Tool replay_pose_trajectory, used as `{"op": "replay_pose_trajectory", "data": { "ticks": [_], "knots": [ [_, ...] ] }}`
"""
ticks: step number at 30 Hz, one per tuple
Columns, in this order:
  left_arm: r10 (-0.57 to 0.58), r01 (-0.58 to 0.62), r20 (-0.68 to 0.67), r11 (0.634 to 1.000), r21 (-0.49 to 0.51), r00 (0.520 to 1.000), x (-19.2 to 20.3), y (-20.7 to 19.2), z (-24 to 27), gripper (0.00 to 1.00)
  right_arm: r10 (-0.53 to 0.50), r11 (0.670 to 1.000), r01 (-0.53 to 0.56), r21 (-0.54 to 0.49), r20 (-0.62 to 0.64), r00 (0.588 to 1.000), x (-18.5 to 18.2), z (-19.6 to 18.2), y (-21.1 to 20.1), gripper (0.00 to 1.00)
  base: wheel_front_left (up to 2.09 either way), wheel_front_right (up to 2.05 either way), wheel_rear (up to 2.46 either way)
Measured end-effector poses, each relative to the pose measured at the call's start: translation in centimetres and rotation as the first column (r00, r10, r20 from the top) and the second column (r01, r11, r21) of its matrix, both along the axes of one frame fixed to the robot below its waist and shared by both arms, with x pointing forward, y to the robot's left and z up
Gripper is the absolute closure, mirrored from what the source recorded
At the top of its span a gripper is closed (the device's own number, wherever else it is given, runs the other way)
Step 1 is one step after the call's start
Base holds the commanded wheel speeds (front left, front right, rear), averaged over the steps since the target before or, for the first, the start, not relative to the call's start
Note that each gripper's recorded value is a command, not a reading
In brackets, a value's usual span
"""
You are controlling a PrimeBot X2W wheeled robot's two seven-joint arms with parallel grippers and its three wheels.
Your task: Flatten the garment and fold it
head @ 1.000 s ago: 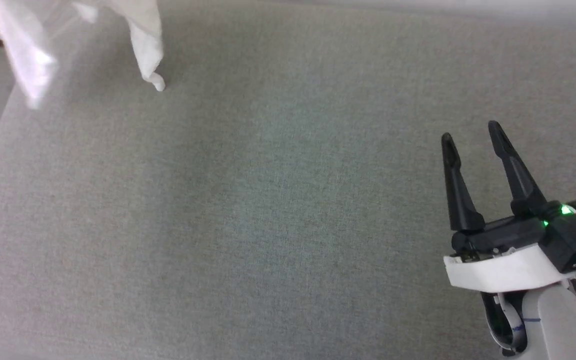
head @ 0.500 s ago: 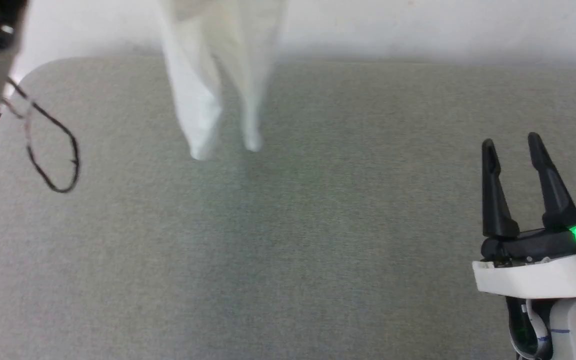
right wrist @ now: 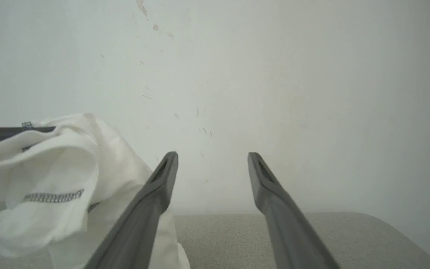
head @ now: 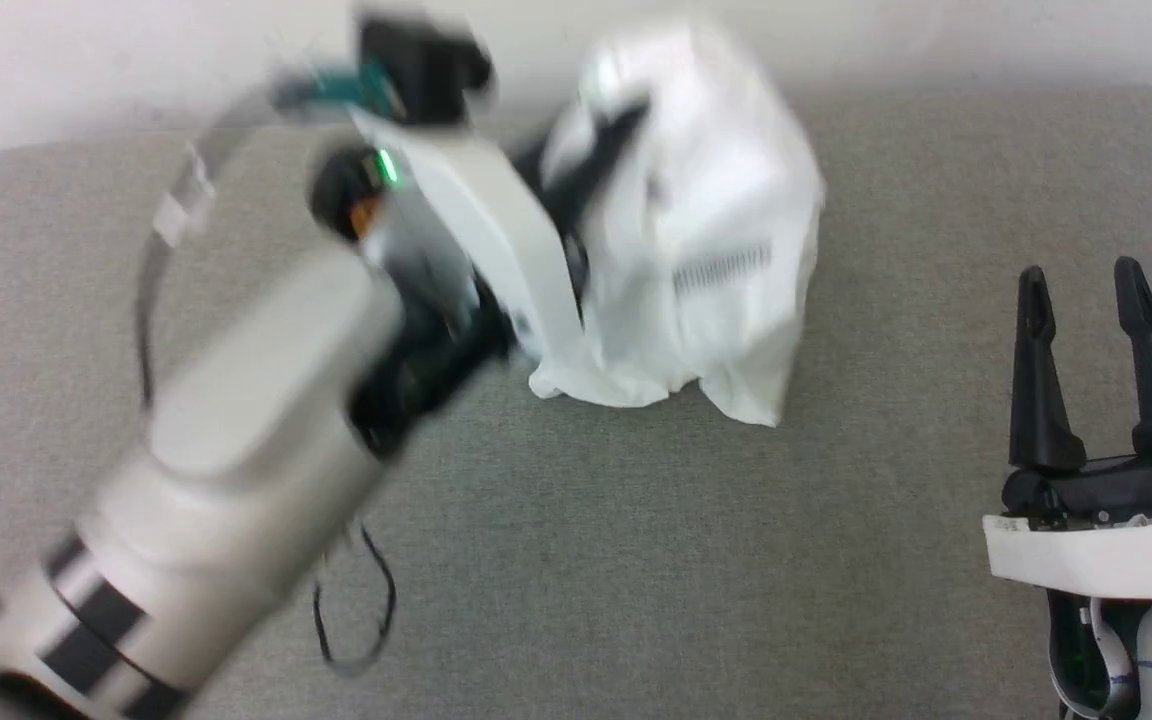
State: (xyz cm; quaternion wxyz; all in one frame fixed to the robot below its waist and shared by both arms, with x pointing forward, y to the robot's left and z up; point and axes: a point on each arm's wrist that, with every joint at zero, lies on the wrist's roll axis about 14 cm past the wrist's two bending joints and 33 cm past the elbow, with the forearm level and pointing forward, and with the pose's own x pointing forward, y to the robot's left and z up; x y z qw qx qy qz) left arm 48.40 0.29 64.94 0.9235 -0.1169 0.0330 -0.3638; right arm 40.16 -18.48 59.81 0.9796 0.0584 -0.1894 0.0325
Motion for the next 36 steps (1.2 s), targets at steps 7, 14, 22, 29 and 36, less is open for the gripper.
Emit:
{"op": "replay_pose_trajectory", "data": {
  "ticks": [7,14,22,29,36],
  "knots": [
    [0.022,0.038,-0.323,0.983,0.178,0.946,-4.2,-1.2,-16.3,1.00,-0.010,1.000,0.010,-0.001,-0.021,1.000,0.0,-0.7,-0.3,0.00,0.00,0.00,0.00],
    [0.029,0.029,-0.378,0.989,0.147,0.925,-5.9,-1.6,-19.0,0.00,0.004,1.000,-0.004,-0.001,-0.029,1.000,0.2,-1.0,0.1,0.00,0.00,0.00,0.00],
    [0.063,-0.069,-0.155,0.997,-0.032,0.986,-4.2,0.0,-10.9,0.00,0.050,0.999,-0.050,0.005,-0.017,0.999,-0.2,-0.5,1.7,0.00,0.00,0.00,0.00],
    [0.356,-0.345,0.118,0.933,-0.106,0.927,-3.5,9.0,-4.9,0.00,0.076,0.997,-0.076,0.008,-0.011,0.997,-0.7,-0.2,2.5,0.00,0.00,0.00,0.00],
    [0.578,-0.565,0.239,0.815,-0.130,0.780,-7.0,16.0,-4.2,0.00,0.069,0.998,-0.068,0.011,-0.064,0.996,-0.3,-2.1,2.3,0.00,0.00,0.00,0.00]
  ]
}}
